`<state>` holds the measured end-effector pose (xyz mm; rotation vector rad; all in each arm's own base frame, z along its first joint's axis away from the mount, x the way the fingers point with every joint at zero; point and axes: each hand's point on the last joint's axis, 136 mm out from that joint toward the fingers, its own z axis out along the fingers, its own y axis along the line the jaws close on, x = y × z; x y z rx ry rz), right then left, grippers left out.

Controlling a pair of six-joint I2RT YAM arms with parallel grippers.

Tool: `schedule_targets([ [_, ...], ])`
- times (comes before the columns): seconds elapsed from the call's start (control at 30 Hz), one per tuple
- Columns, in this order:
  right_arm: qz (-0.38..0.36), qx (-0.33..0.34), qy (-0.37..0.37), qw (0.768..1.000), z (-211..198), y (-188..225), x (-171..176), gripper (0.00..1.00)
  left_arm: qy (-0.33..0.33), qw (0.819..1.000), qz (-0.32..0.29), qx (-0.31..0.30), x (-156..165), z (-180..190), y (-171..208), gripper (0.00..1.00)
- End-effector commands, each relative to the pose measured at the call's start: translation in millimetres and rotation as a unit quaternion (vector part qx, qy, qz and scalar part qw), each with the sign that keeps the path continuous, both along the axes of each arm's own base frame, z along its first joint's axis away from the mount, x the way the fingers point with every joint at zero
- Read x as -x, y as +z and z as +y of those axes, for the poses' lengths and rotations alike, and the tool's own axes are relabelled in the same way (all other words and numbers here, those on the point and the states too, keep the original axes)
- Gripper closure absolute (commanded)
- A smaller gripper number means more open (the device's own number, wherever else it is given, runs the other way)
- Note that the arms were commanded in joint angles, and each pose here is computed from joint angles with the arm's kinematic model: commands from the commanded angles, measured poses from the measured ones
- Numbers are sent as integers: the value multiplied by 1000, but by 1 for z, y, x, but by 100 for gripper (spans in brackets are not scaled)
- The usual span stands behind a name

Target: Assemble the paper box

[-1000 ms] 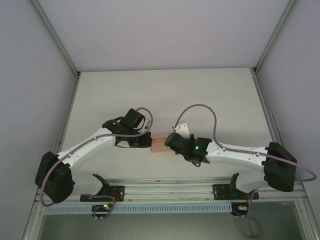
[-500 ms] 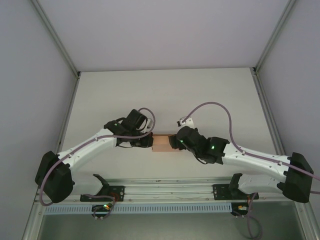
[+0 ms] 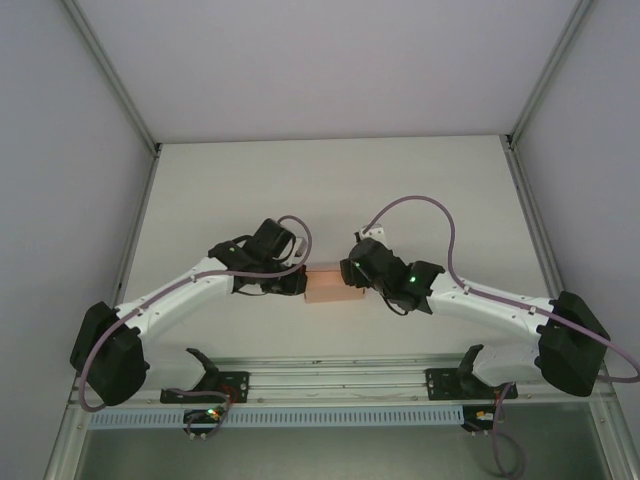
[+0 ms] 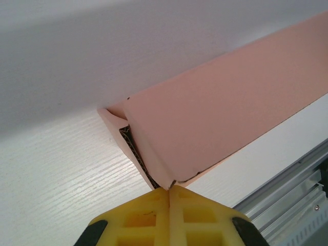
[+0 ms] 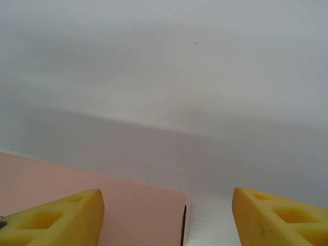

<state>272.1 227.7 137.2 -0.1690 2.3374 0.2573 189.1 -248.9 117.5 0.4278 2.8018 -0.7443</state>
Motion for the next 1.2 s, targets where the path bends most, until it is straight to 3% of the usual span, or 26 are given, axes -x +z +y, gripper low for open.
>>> schedule_targets([
  [0.0,55,9,7,998,-3,-32,23,34,-9,999,11,-33,8,11,-10,100],
  [0.07,63,9,1,998,-7,-40,28,36,-13,1000,4,-26,9,10,-4,99],
  [0.13,70,10,-5,997,-10,-45,32,37,-17,1000,-5,-14,10,8,5,86],
  [0.33,73,10,-16,997,-14,-47,33,37,-23,999,-24,35,17,2,40,70],
  [0.47,68,5,-16,998,-13,-43,32,37,7,998,-57,15,8,17,53,57],
  [0.63,71,2,-18,997,-13,-48,33,38,55,997,-44,29,-13,18,42,31],
  [0.87,80,4,-31,996,-20,-59,36,40,45,994,18,101,-23,-9,6,40],
  [0.9,79,2,-33,996,-21,-60,36,41,43,994,24,102,-21,-10,0,44],
  [1.0,85,-16,-38,995,-24,-66,37,44,55,994,41,88,-14,0,-23,67],
  [1.17,99,-53,-42,993,-31,-82,37,48,75,992,59,83,-3,15,-52,77],
])
